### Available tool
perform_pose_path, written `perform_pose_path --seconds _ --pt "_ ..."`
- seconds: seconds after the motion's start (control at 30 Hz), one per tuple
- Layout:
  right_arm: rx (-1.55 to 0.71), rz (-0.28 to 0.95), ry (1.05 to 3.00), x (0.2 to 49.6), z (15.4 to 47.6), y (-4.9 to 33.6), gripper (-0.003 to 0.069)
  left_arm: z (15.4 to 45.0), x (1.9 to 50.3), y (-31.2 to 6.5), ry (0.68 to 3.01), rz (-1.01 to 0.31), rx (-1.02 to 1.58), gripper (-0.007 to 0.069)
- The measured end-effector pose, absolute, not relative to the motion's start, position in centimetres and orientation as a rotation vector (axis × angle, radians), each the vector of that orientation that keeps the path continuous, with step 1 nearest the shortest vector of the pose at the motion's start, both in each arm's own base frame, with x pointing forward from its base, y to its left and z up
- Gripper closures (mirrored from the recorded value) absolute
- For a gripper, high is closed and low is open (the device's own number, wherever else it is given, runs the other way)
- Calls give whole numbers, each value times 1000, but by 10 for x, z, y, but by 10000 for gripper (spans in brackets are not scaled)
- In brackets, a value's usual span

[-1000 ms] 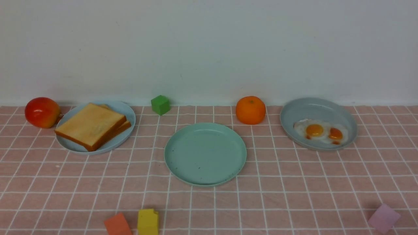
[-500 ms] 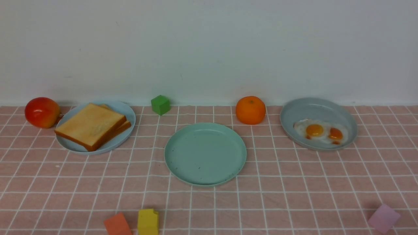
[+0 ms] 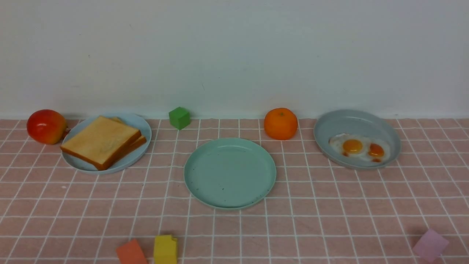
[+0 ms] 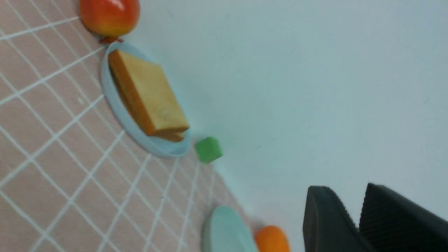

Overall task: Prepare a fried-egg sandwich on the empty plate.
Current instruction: Use the left arm to grab a slice of bread

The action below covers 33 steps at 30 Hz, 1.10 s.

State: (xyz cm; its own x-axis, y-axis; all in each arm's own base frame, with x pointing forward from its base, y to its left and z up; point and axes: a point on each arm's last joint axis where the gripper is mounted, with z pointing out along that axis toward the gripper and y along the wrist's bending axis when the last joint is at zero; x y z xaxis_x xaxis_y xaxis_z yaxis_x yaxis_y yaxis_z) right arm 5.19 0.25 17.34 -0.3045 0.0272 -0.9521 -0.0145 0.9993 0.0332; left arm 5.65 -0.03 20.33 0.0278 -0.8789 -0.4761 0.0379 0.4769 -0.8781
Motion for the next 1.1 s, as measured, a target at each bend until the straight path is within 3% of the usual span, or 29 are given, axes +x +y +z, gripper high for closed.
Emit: perform_pose_path --seconds 0.1,0.27,0.4,0.53,0.8,0.93,1.0,1.03,1.1 --pt "9 41 1880 52 173 3 418 222 52 -7 1428 -863 -747 447" --pt "9 41 1880 52 173 3 418 281 53 -19 1676 -703 -453 447" --pt "9 41 1880 52 173 3 418 311 72 -30 1943 -629 -211 447" --pt "9 41 1880 52 173 3 418 327 99 -40 2176 -566 -33 447" --pt "10 41 1874 52 174 2 418 330 149 -59 2312 -560 100 442" --pt "117 168 1831 53 175 5 418 323 148 -65 2387 -596 184 505" --pt "261 337 1778 54 179 8 418 324 141 -70 2391 -616 266 585" --pt "275 352 1772 54 180 8 418 324 141 -71 2391 -618 275 594" --pt "435 532 1689 55 185 10 418 324 132 -79 2394 -633 396 638"
